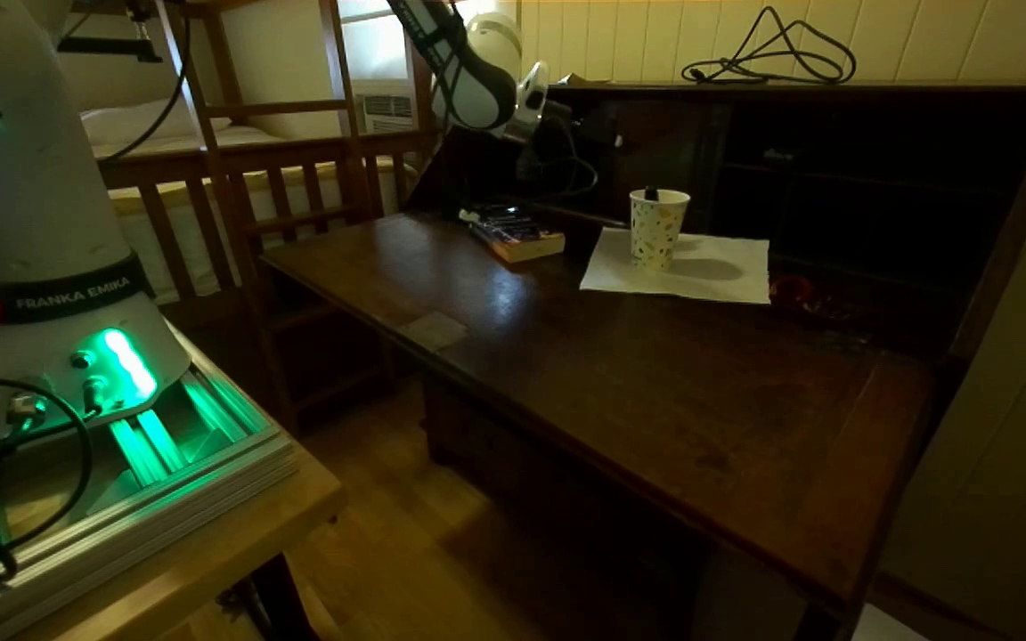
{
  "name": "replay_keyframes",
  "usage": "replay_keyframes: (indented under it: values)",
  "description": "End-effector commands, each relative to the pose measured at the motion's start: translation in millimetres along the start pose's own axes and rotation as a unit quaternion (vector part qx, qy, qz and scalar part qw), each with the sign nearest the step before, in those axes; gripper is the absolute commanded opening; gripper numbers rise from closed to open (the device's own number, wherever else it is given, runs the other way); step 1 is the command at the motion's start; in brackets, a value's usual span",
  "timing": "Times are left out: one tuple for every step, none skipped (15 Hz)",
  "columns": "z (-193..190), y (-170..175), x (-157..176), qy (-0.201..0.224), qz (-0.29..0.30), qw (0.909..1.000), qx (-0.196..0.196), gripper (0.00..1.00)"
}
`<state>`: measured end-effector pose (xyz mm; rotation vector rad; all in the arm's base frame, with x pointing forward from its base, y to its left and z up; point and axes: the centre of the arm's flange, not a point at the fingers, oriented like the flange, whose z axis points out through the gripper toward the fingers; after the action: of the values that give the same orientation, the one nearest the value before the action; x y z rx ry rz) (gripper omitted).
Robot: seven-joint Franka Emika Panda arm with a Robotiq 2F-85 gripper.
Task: Open the small door on the desk cabinet
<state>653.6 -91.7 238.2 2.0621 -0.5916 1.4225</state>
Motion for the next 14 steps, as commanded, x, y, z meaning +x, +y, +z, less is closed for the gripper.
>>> replay_keyframes:
  values:
    - [42.8, -4.8, 1.7, 0.029, -0.015, 0.9974, 0.064, 1.00]
    - [47.5, -5.7, 1.4, 0.032, -0.023, 0.9962, 0.078, 1.00]
    - [50.9, -7.9, -0.2, 0.034, -0.028, 0.9947, 0.093, 1.00]
    - [50.9, -10.3, -1.8, 0.035, -0.037, 0.9929, 0.107, 1.00]
    - [50.1, -14.1, -4.8, 0.037, -0.046, 0.9913, 0.118, 1.00]
    - [46.4, -18.1, -8.5, 0.039, -0.054, 0.9892, 0.130, 1.00]
    - [42.6, -21.5, -12.9, 0.040, -0.061, 0.9877, 0.138, 1.00]
    - [38.5, -23.2, -17.2, 0.041, -0.065, 0.9867, 0.143, 1.00]
    - [37.1, -23.0, -18.9, 0.043, -0.068, 0.9859, 0.147, 1.00]
    - [34.3, -25.3, -22.2, 0.043, -0.070, 0.9849, 0.152, 1.00]
    - [34.1, -25.0, -20.9, 0.045, -0.071, 0.9856, 0.147, 1.00]
    - [35.0, -23.2, -20.1, 0.045, -0.070, 0.9859, 0.145, 1.00]
    - [34.9, -23.2, -18.0, 0.047, -0.070, 0.9859, 0.145, 1.00]
    - [33.6, -23.7, -16.0, 0.051, -0.072, 0.9855, 0.145, 1.00]
